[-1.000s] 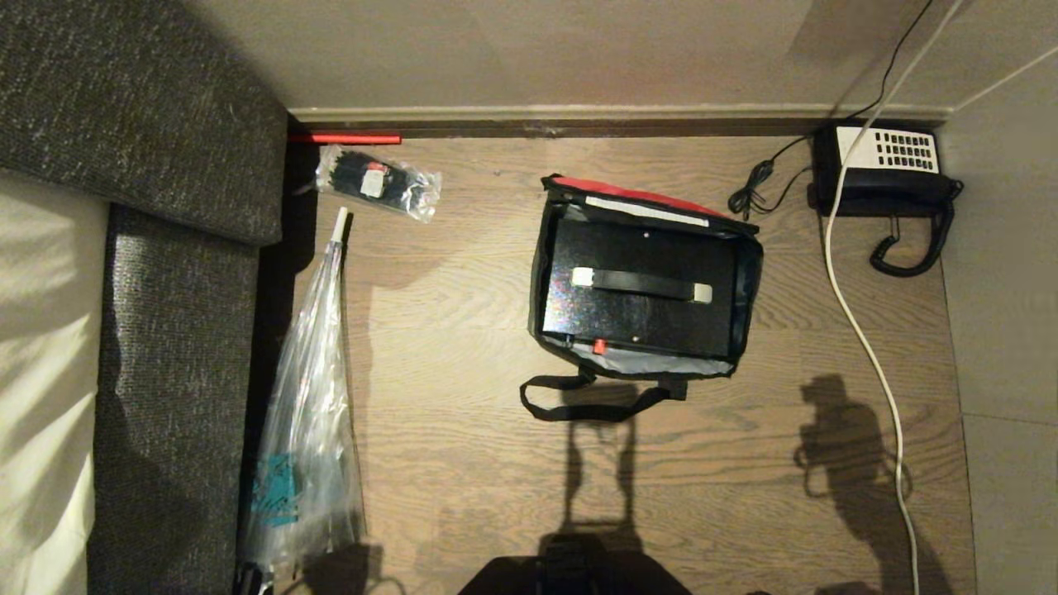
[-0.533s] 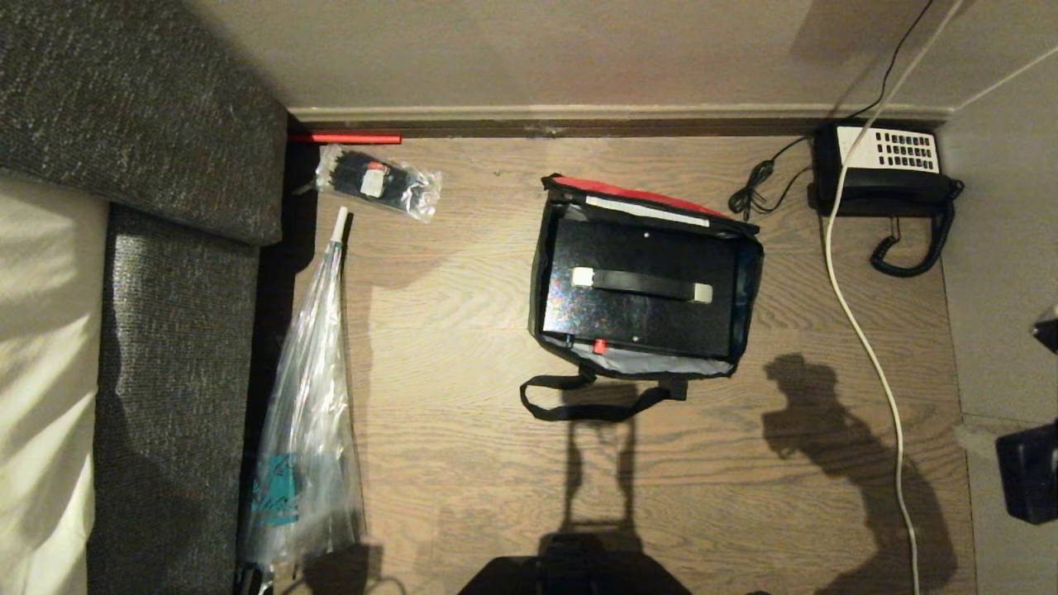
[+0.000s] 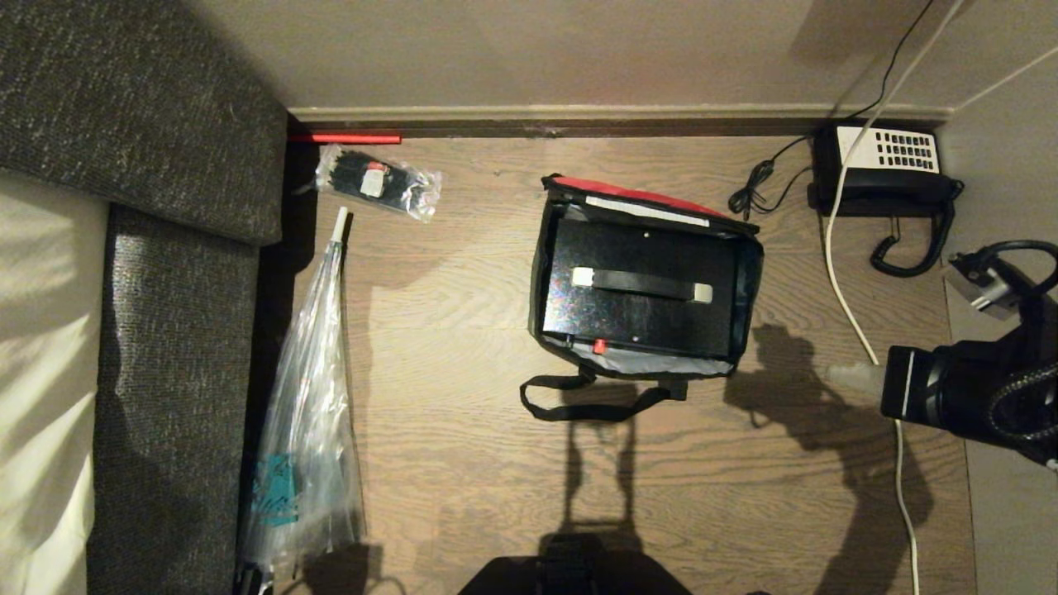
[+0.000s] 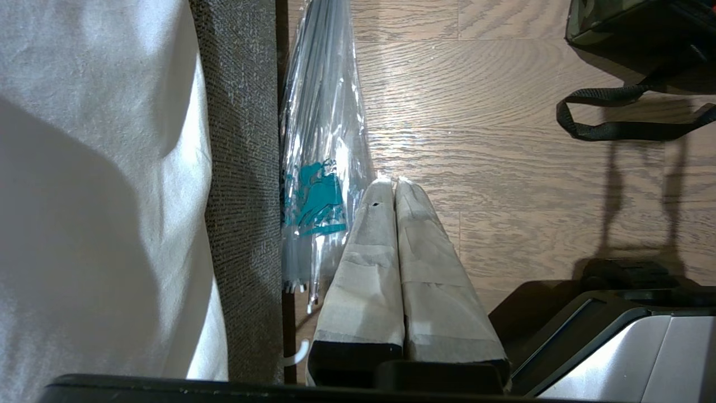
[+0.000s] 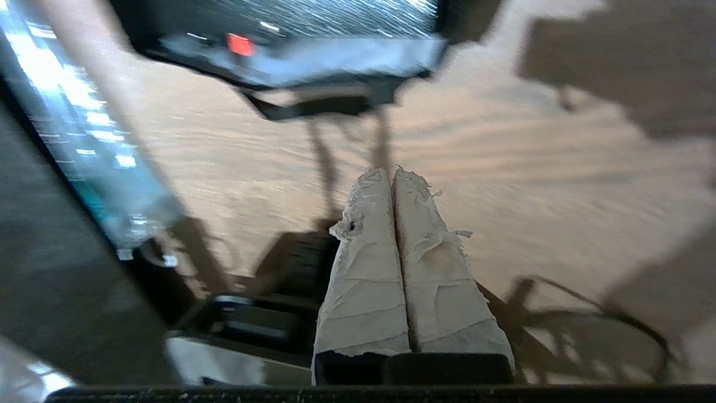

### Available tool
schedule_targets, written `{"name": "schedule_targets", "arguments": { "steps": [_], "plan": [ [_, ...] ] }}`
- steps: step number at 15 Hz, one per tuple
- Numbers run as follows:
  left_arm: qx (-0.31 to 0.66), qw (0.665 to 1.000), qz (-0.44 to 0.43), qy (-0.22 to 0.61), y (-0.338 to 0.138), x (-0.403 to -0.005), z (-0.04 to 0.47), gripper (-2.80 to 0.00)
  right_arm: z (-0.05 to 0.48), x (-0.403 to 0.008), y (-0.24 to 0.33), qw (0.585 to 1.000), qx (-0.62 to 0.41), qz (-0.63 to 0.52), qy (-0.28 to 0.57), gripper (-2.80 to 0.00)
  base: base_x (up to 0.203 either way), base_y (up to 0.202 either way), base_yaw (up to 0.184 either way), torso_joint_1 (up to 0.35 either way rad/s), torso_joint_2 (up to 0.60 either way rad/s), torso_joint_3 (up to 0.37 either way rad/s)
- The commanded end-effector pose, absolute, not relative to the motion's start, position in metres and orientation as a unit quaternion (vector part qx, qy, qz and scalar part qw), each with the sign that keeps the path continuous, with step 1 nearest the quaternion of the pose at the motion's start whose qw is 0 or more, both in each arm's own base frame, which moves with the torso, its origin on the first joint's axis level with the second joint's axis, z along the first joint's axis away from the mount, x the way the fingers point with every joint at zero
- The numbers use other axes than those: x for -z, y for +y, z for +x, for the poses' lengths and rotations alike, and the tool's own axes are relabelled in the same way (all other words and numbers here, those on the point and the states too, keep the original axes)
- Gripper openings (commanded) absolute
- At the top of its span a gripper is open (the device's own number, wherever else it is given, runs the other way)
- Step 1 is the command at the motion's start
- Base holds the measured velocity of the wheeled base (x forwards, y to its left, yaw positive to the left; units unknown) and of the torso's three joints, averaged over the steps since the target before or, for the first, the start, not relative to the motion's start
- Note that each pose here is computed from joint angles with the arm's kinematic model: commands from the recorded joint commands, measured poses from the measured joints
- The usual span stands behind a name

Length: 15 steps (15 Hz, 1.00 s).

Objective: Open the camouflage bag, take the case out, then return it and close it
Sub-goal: Close the top of the storage box

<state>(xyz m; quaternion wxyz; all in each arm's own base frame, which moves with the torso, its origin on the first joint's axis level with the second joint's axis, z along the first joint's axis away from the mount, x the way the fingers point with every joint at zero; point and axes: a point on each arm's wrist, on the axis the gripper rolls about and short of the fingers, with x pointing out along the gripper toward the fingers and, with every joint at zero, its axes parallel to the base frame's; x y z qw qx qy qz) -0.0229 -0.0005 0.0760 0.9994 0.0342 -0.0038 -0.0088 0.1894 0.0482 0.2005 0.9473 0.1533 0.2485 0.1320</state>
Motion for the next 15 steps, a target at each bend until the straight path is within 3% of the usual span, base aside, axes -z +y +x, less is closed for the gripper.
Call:
{"name": "schedule_targets", "arguments": {
  "steps": [1, 7, 15],
  "plan": [
    [0.009, 0.999, 0.035, -0.003, 0.000, -0.076, -0.023, -2.80, 0.183, -0.203, 0.047, 0.946, -0.157, 0.157, 0.237, -2.80, 0.000, 0.000, 0.000, 0.000, 0.00, 0.000],
    [0.008, 0.999, 0.035, -0.003, 0.000, -0.076, -0.023, -2.80, 0.210, -0.195, 0.036, 0.952, -0.085, 0.155, 0.251, -2.80, 0.000, 0.000, 0.000, 0.000, 0.00, 0.000],
    [0.008, 0.999, 0.035, -0.003, 0.000, -0.076, -0.023, -2.80, 0.326, -0.187, 0.036, 0.967, -0.069, 0.131, 0.207, -2.80, 0.000, 0.000, 0.000, 0.000, 0.00, 0.000]
  ]
}}
